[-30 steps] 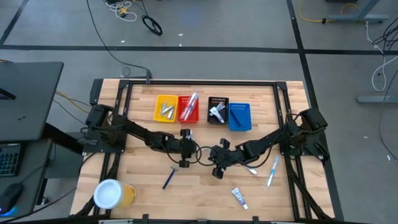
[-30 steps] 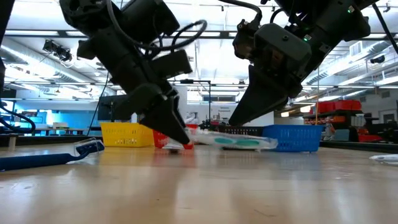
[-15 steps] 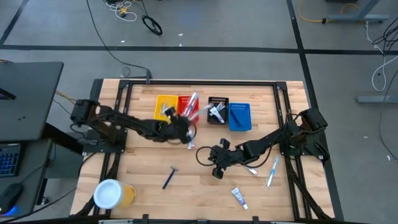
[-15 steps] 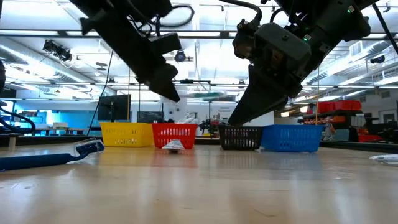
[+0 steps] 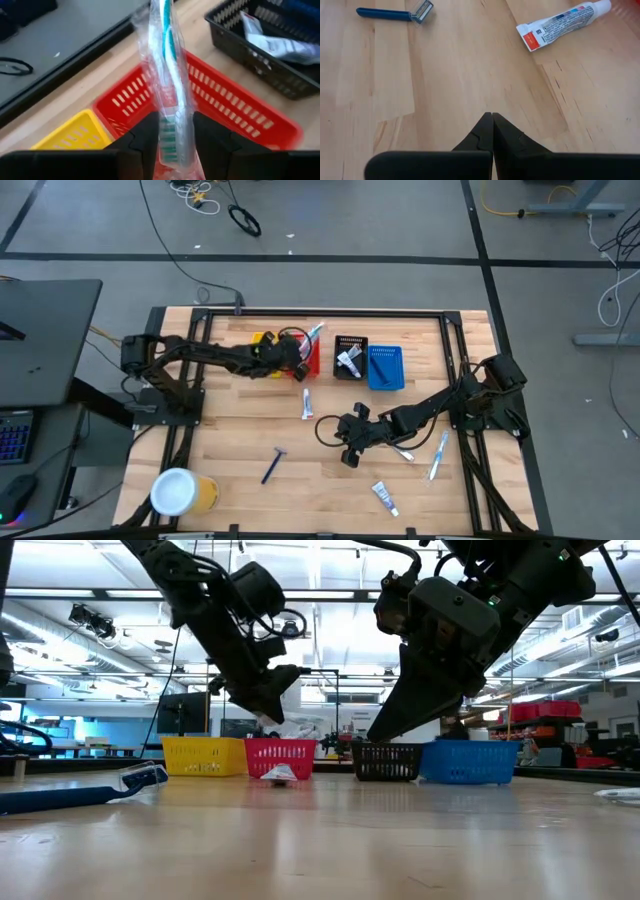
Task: Pick & Place Travel size toiletries
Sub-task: Put the green toothbrush into the red bin
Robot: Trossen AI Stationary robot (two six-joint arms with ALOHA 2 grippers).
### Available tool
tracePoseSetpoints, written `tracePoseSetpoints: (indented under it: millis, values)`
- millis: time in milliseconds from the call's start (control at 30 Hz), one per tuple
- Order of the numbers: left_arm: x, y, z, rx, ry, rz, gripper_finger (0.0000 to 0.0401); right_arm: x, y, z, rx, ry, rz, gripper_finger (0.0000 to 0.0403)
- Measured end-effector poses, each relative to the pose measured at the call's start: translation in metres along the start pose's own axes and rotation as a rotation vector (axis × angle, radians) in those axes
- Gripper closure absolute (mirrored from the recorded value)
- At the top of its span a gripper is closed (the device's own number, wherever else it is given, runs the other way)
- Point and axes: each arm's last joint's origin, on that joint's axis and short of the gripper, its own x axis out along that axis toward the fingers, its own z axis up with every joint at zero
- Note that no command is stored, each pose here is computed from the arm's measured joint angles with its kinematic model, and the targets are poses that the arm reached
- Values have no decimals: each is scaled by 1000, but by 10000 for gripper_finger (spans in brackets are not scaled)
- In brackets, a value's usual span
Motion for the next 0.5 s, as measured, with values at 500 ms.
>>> tracePoseSetpoints:
  millis: [500]
  values:
    - [7,9,3,-35,41,-74,235,0,0,0,0,0,0,402]
